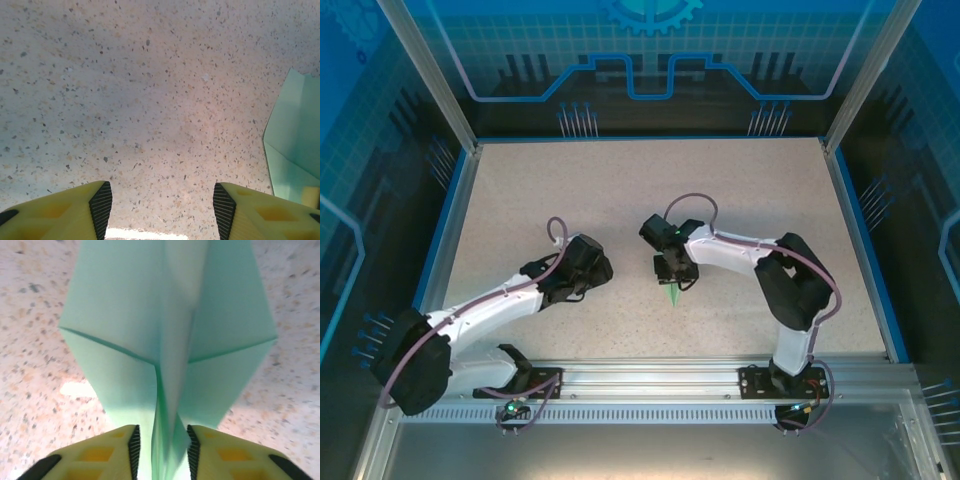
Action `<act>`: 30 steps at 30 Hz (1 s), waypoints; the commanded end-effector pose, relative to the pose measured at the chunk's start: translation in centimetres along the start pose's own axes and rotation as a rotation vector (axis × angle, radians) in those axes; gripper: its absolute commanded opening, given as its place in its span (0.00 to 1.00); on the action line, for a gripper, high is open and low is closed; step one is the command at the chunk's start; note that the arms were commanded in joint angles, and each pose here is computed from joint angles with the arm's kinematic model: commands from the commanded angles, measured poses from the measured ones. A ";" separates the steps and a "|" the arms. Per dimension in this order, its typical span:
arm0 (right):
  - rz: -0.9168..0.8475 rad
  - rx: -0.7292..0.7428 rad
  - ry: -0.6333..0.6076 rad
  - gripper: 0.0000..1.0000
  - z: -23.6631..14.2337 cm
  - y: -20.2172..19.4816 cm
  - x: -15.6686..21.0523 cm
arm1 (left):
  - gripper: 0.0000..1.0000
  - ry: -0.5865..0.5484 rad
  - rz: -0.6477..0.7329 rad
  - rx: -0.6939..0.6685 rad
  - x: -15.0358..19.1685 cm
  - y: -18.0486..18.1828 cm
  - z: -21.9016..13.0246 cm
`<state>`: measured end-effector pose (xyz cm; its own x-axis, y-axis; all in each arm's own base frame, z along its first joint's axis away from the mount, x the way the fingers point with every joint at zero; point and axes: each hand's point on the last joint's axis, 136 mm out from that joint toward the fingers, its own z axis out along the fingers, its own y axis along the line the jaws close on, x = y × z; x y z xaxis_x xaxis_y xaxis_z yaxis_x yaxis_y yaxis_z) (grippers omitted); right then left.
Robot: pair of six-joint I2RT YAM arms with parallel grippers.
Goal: Fold a paper plane with a square sheet of paper (pick it up from the middle)
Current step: Turn over a paper plane at the center of the table, then reset both arms
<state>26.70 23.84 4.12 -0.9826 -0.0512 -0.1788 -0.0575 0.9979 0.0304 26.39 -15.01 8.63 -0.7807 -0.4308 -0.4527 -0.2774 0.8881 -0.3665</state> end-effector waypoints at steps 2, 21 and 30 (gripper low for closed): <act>-0.043 -0.002 -0.113 0.44 -5.3 -0.4 -1.0 | 0.64 -0.064 0.034 -0.048 -1.1 1.5 -0.8; 0.122 0.396 -0.718 0.99 -9.4 -23.1 -6.0 | 0.98 -0.557 0.001 -0.456 -11.9 13.5 -6.4; -0.007 0.292 -0.838 0.99 -5.3 -23.2 -10.9 | 0.99 -0.550 0.225 -0.450 -14.5 13.1 -2.5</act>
<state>33.93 -0.51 7.42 -0.6879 -0.0730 -0.7221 0.1706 0.9508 -0.2586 31.09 3.23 12.82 -0.4859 -0.2321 -0.8426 -0.5067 0.8603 0.0552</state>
